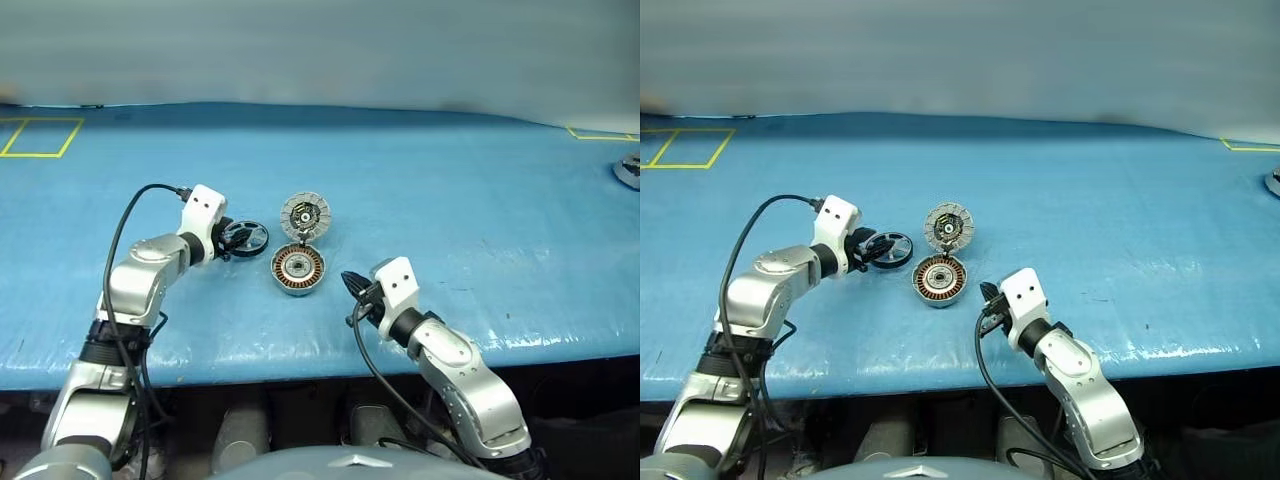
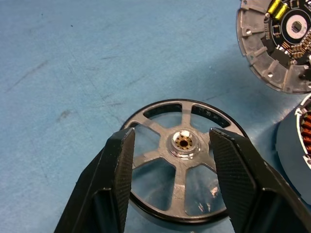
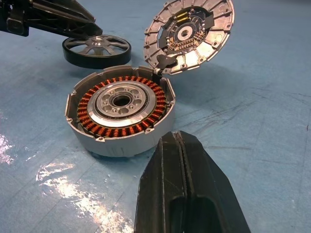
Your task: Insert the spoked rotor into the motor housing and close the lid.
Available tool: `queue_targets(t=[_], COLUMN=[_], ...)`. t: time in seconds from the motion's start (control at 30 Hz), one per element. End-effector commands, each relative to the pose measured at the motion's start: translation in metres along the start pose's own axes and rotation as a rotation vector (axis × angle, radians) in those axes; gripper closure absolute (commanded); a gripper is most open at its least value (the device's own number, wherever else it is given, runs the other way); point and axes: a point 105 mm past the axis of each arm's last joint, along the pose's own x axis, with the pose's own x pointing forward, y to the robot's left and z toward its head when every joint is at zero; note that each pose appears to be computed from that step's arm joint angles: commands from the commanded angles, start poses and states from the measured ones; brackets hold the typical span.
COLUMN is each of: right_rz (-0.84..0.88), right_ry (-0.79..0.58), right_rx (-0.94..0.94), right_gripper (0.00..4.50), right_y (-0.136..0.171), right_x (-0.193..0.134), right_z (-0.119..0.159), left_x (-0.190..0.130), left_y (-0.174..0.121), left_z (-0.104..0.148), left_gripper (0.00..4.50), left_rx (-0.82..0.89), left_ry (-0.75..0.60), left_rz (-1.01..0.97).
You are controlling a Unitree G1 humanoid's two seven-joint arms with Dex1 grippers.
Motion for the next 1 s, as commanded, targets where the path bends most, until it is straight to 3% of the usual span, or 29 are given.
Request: queue_targets(t=[0.03,0.3,0.6,1.0], right_rz=[-0.001,-0.015,-0.012,-0.024], right_ry=[-0.039,-0.039,-0.03,-0.023], right_rx=[-0.011,-0.001,0.017,0.023], right_gripper=[4.5,4.5,4.5,4.5], right_y=[0.001,-0.002,0.002,0.0], right_x=[0.001,0.001,0.003,0.003], right_z=[0.008,0.009,0.007,0.005], left_x=[0.002,-0.005,-0.011,-0.009], left_y=[0.001,-0.004,-0.007,-0.007], left_z=[0.01,0.008,-0.01,0.014], left_gripper=[1.92,1.92,1.92,1.92], left_rx=[0.052,0.118,0.222,0.296], left_ry=[-0.02,0.021,0.137,0.055], left_rz=[-0.016,-0.077,-0.108,-0.038])
